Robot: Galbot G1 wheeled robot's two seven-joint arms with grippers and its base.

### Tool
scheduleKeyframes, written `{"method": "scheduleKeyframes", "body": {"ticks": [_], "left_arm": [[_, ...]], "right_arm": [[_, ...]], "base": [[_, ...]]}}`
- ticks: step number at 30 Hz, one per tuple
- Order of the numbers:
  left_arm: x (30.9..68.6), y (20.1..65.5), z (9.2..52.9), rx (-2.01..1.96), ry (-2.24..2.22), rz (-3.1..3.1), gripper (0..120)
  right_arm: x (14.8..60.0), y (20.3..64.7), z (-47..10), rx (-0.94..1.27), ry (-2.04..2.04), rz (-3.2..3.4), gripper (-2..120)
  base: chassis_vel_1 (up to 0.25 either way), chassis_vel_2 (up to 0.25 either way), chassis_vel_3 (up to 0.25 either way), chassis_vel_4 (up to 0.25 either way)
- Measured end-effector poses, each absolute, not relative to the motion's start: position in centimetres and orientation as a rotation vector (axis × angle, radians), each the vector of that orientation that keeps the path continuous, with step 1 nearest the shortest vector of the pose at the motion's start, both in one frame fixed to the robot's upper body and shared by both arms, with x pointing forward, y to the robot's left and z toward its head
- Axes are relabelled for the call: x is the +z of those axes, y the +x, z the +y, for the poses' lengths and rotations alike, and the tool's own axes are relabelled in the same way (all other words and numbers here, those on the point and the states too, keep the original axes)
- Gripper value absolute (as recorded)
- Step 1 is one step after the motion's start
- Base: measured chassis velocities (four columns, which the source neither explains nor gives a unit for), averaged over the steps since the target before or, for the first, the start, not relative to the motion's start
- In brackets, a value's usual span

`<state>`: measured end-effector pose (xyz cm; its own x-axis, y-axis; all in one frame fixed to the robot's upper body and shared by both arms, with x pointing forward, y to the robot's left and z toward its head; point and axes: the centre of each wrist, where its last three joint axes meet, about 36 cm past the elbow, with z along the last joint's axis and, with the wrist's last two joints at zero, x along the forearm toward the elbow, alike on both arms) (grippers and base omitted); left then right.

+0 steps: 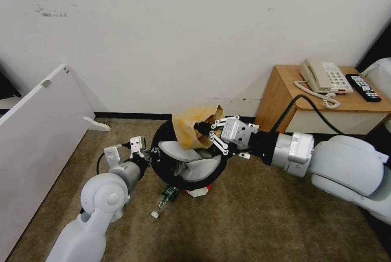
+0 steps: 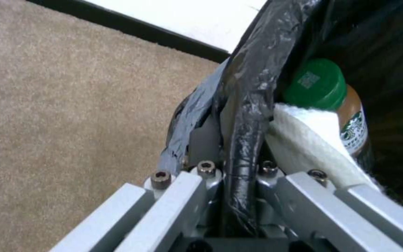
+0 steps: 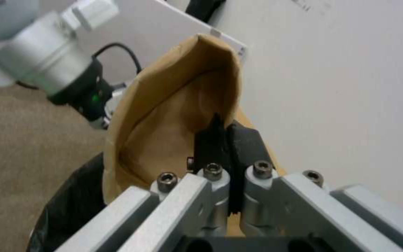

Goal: Pick up the trash bin and place the garbage on the floor into it.

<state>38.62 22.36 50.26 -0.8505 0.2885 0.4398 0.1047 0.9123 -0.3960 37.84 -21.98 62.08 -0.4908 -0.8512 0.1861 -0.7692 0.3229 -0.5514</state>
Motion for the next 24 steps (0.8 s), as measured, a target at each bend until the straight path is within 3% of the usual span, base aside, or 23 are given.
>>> {"method": "scheduleKeyframes", "body": {"ticks": [24], "left_arm": [[50.7,37.5,21.9,0.517,-0.335,-2.563,1]], "right_arm": [[53.2,42.7,-17.7,-0.859,-1.687,2.487,0]], "base": [[0.000,0.000,0.000,0.000]]}}
